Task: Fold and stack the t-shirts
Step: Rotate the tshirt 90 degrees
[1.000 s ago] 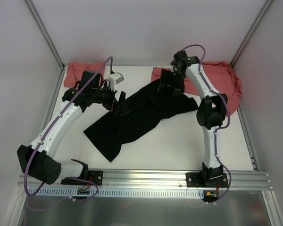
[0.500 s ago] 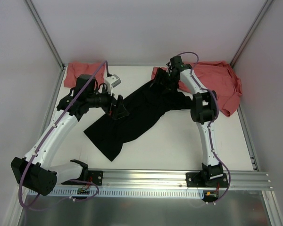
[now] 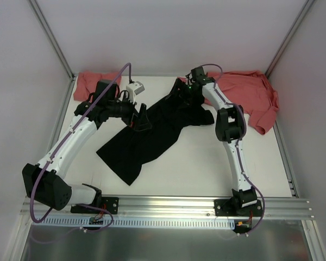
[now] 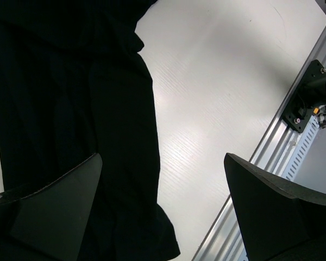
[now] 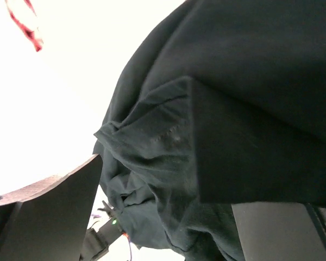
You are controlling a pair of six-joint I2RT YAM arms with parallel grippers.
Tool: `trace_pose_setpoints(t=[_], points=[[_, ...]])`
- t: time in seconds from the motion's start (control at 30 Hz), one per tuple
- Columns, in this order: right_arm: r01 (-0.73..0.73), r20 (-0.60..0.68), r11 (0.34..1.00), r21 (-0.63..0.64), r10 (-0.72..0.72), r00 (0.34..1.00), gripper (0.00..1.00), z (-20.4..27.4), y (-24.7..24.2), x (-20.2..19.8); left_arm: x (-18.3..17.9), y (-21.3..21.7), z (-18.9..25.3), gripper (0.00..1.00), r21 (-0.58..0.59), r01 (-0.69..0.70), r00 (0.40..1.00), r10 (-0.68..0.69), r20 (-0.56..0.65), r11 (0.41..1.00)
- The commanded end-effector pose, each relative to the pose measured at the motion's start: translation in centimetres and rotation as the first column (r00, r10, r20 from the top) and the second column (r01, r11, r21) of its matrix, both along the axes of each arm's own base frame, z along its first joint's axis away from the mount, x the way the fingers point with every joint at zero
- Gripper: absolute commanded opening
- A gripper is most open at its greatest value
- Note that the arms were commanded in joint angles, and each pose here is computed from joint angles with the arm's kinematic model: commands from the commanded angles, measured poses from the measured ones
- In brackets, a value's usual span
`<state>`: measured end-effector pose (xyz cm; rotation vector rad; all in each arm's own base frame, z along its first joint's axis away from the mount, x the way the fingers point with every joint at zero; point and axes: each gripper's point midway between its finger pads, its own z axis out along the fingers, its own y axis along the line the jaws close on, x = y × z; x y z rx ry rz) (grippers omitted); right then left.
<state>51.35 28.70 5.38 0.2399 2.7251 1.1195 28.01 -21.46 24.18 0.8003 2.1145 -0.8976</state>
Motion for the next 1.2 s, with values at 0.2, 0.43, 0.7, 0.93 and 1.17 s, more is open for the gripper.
trace_pose_setpoints(t=[0.2, 0.43, 0.7, 0.93, 1.17], points=[[-0.137, -0.102, 0.985, 0.105, 0.148, 0.984, 1.0, -2.4, 6.8, -4.3, 0.2, -0.4, 1.7, 0.99, -0.015, 0.041, 0.998, -0.041, 0.045, 0.999], [-0.229, -0.178, 0.957, 0.176, 0.26, 0.949, 0.99, -3.1, 9.0, -7.8, -0.2, -0.3, 1.3, 0.99, -0.01, 0.044, 0.999, -0.044, 0.033, 0.999], [-0.319, -0.144, 0.946, 0.061, 0.325, 0.935, 0.99, -2.3, 7.2, -9.7, -0.7, -0.5, 1.1, 0.99, -0.026, 0.067, 0.997, -0.067, 0.024, 0.997], [-0.241, 0.028, 0.97, -0.025, 0.242, 0.97, 0.99, 5.1, 3.1, -6.6, -0.7, -0.8, 1.3, 0.99, -0.05, 0.082, 0.996, -0.08, 0.041, 0.995], [-0.205, 0.193, 0.972, -0.114, 0.224, 0.955, 0.99, 14.2, -0.8, -7.4, -1.2, -1.0, 1.0, 0.99, -0.087, 0.074, 0.996, -0.069, 0.056, 0.993]])
